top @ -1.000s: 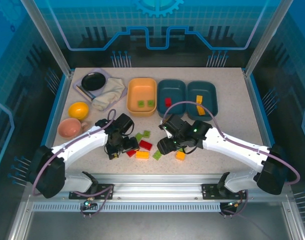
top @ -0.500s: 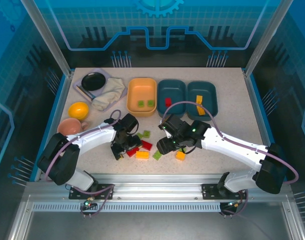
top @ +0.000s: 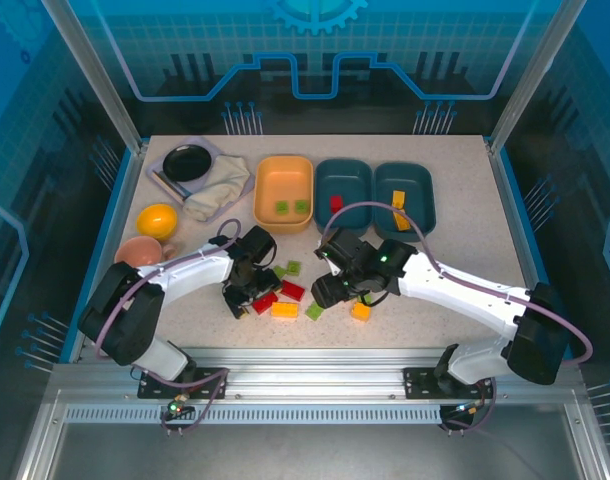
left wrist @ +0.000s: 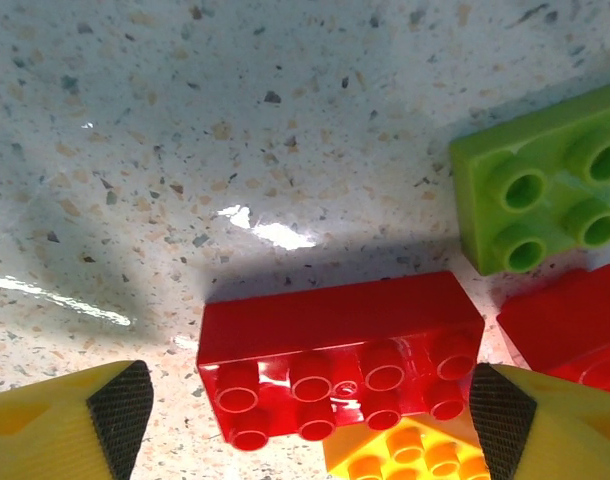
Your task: Sort the legos into containers by color
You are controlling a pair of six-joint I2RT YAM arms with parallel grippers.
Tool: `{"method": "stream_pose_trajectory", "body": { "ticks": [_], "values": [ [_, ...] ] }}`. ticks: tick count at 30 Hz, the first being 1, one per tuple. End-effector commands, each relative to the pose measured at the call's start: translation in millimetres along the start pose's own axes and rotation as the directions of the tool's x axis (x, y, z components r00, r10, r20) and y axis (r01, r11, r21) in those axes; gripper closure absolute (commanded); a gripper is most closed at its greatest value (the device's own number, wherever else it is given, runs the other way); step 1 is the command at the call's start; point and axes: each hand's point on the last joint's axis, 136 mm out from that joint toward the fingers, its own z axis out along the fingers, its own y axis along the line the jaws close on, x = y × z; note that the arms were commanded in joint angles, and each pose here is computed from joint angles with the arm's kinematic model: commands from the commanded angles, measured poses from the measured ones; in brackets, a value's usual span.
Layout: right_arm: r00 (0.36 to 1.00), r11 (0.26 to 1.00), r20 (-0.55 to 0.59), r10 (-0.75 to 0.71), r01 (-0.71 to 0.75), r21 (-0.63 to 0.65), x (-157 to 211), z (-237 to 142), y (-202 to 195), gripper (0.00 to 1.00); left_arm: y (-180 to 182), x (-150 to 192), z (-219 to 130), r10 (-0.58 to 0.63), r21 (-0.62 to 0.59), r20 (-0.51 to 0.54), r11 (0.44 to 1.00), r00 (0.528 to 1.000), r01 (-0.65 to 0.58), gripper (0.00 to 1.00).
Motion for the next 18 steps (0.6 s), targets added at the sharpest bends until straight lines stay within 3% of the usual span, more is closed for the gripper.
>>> {"method": "stream_pose_trajectory", "body": {
  "ticks": [1,9,14,18],
  "values": [
    [1.000,1.000,0.027,-0.009,0.009,-0.023,-9.9,-4.9,9.4,0.36,12.6,1.2,3.9,-0.032,-0.044,-0.010,0.999,0.999,0.032,0.16],
    [1.000,1.000,0.024,-0.008,0.009,-0.024,-10.3,-4.1,9.7,0.37,28.1,-0.1,-2.0,-0.037,-0.088,0.023,0.995,0.999,0.039,0.22],
    [1.000,1.000,0.022,-0.011,0.012,-0.028,-11.8,-3.3,10.8,0.36,16.2,0.8,4.7,-0.009,-0.059,0.006,0.998,1.000,0.009,0.14],
    [1.000,0.999,0.019,-0.013,0.013,-0.032,-12.4,-3.0,11.8,0.37,15.4,0.2,7.7,0.004,-0.081,0.002,0.997,1.000,-0.004,0.13]
  ]
}}
